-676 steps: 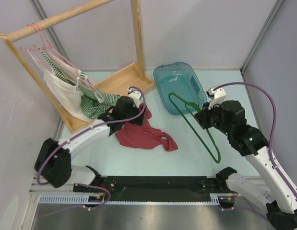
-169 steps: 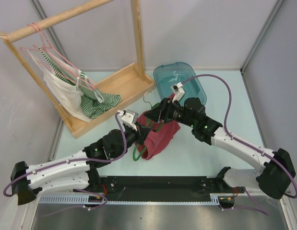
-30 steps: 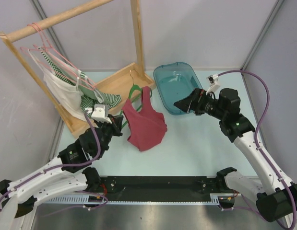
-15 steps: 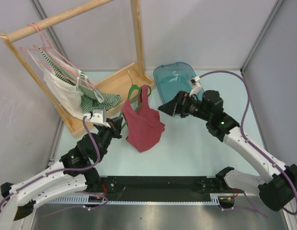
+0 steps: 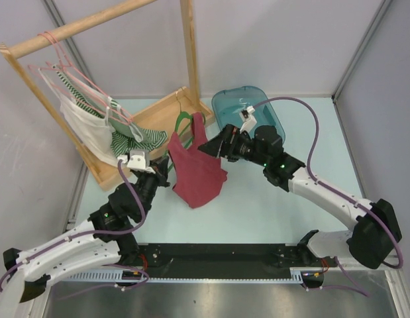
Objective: Place the tank top on the hanger
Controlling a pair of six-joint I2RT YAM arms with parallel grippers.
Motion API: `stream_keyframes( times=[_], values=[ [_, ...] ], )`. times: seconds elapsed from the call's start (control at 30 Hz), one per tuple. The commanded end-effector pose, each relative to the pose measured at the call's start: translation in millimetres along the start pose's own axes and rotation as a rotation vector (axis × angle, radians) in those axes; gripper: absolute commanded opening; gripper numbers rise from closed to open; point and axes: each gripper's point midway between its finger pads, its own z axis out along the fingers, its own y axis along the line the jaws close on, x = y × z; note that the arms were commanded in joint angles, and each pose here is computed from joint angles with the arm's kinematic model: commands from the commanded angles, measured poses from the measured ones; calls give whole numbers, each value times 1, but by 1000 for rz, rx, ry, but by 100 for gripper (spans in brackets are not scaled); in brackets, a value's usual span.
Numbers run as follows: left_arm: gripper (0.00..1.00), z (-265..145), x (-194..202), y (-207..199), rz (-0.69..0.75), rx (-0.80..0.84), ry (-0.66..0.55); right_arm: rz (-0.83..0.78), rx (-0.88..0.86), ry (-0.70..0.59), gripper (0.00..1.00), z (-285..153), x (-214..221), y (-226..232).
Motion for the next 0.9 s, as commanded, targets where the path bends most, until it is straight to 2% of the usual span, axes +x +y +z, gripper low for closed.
stream_keyframes(
  times=[0.0, 0.43, 0.87],
  values=[
    [0, 3, -61, 6, -29, -78, -153, -83, -25, -160, 100, -29, -46, 28],
    [0, 5, -103, 8, -25, -114, -322, -105, 99, -300, 100, -98, -86, -5],
    [0, 9, -160, 3, 49, -159, -477, -100, 147, -299, 100, -111, -87, -24]
  ],
)
